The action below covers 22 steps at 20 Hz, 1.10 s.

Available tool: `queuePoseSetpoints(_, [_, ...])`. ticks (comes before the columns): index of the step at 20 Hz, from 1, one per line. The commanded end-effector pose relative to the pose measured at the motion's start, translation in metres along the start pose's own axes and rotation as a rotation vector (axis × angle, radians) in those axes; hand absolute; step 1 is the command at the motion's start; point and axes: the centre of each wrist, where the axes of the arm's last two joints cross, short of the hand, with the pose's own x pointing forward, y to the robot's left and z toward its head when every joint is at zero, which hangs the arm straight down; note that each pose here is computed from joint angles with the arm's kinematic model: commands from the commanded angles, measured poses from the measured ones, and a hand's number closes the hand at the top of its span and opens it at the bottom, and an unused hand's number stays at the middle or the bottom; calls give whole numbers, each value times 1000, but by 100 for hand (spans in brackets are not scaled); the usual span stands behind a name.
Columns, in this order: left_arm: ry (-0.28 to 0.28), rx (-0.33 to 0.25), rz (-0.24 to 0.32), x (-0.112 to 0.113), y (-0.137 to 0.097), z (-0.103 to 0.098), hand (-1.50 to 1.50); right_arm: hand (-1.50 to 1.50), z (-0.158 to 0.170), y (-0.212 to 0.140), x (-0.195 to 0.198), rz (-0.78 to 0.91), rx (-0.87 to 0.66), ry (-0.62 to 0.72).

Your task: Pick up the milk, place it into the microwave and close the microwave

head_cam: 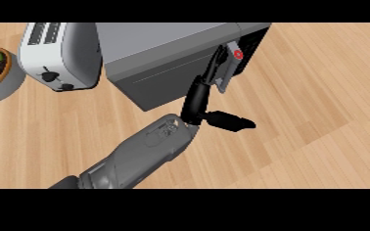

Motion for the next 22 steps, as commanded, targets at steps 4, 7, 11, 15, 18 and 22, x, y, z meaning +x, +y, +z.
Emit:
queuePoseSetpoints(4, [19,29,8,5,0,-19,-150,-150,-4,-7,6,-1,8,9])
queuePoseSetpoints(7, [16,25,1,2,0,-16,-150,-150,-8,-6,7,-16,21,1])
queuePoseSetpoints(11, [19,40,1,2,1,-20,-150,-150,-8,-7,8,-22,29,10])
queuePoseSetpoints(15, [1,28,13,5,-1,-22,-150,-150,-15,-11,11,-24,42,-3])
queuePoseSetpoints(18, [15,35,10,2,0,-20,-150,-150,-15,-8,11,-36,57,5])
queuePoseSetpoints(22, [10,38,15,3,-1,-22,-150,-150,-17,-9,12,-41,57,4])
